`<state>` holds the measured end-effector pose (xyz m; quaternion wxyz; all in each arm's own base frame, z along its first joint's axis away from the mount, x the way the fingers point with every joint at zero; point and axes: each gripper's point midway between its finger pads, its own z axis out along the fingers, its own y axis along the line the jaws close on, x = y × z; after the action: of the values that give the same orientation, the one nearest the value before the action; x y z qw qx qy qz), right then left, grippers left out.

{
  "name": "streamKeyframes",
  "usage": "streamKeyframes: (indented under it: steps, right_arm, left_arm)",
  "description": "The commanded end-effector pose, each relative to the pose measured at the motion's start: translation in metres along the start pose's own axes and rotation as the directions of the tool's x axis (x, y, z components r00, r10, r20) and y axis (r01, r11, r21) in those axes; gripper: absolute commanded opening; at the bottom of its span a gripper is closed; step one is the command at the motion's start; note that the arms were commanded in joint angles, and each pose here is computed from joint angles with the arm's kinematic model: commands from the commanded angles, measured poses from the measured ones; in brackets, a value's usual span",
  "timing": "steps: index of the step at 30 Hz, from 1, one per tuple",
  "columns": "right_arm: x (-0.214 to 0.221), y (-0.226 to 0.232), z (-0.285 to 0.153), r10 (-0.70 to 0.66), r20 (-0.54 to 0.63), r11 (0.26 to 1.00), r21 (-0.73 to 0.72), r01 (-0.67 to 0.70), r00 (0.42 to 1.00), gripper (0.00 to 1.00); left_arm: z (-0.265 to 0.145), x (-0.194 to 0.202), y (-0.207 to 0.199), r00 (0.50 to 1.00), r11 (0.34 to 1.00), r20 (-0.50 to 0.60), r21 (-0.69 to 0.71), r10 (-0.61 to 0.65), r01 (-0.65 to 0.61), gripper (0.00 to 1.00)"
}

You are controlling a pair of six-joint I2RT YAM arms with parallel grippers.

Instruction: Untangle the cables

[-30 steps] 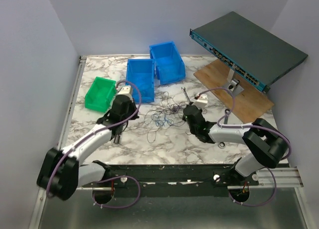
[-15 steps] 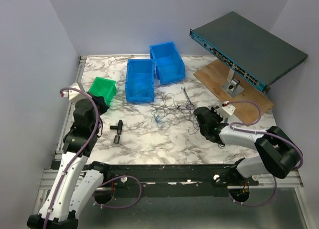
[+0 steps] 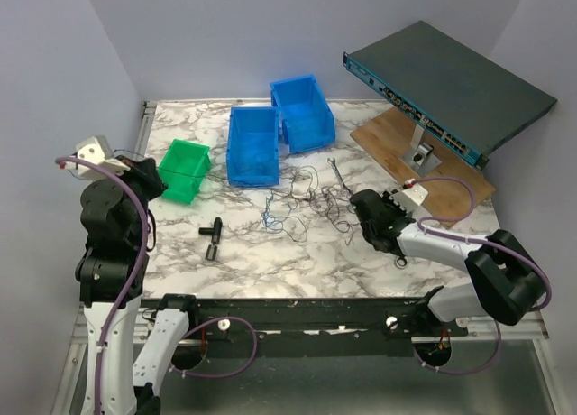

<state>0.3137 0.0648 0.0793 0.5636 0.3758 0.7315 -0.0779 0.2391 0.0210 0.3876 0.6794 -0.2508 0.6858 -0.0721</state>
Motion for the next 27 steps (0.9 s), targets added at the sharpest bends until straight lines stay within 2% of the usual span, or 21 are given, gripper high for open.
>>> streamKeyframes:
  steps: [1,2,3,4,5,7,9,12,14,16,18,21,27]
  right_arm:
    - [-0.005,0.051,-0.016,-0.151,-0.042,0.948,-0.288,0.133,0.988,0.2]
    - [-0.005,0.062,-0.024,-0.14,-0.047,0.918,-0.381,0.112,0.989,0.45]
    - [-0.004,0.073,-0.034,-0.169,-0.041,0.865,-0.485,0.128,0.985,0.62]
    - [-0.007,0.084,-0.047,-0.167,-0.037,0.811,-0.573,0.115,0.985,0.73]
    - [-0.009,0.09,-0.056,-0.175,-0.034,0.772,-0.625,0.116,0.984,0.77]
    - [-0.015,0.107,-0.078,-0.21,-0.011,0.664,-0.736,0.134,0.978,0.79]
    - [-0.014,0.127,-0.109,-0.258,0.02,0.49,-0.859,0.149,0.966,0.77]
    - [-0.002,0.148,-0.155,-0.318,0.046,0.232,-0.965,0.125,0.947,0.81]
    - [0.007,0.159,-0.183,-0.345,0.103,0.109,-0.983,0.149,0.933,0.83]
    - [0.016,0.17,-0.205,-0.374,0.16,0.019,-0.983,0.18,0.914,0.85]
    - [0.024,0.181,-0.221,-0.396,0.192,-0.049,-0.981,0.188,0.898,0.85]
    - [0.03,0.199,-0.236,-0.41,0.213,-0.105,-0.977,0.186,0.887,0.85]
    - [0.053,0.243,-0.257,-0.444,0.255,-0.172,-0.965,0.197,0.859,0.84]
  left_arm:
    - [-0.01,0.047,-0.069,0.97,0.89,-0.175,0.451,0.168,-0.073,0.0]
    - [-0.014,0.054,-0.077,0.962,0.862,-0.2,0.503,0.184,-0.06,0.0]
    - [-0.016,0.06,-0.08,0.956,0.845,-0.212,0.531,0.205,-0.063,0.0]
    - [-0.017,0.062,-0.081,0.951,0.836,-0.218,0.544,0.219,-0.068,0.0]
    - [-0.017,0.065,-0.079,0.948,0.833,-0.214,0.547,0.235,-0.083,0.0]
    - [-0.02,0.065,-0.079,0.946,0.82,-0.197,0.562,0.257,-0.106,0.0]
    - [-0.023,0.066,-0.08,0.946,0.808,-0.189,0.578,0.265,-0.111,0.0]
    - [-0.026,0.063,-0.084,0.948,0.802,-0.188,0.59,0.256,-0.099,0.0]
    - [-0.026,0.06,-0.088,0.949,0.798,-0.195,0.596,0.249,-0.087,0.0]
    - [-0.026,0.057,-0.091,0.948,0.795,-0.202,0.601,0.245,-0.078,0.0]
    - [-0.027,0.054,-0.095,0.947,0.791,-0.209,0.607,0.244,-0.069,0.0]
    - [-0.028,0.048,-0.099,0.948,0.788,-0.208,0.612,0.24,-0.065,0.0]
    - [-0.029,0.036,-0.104,0.953,0.788,-0.197,0.613,0.231,-0.065,0.0]
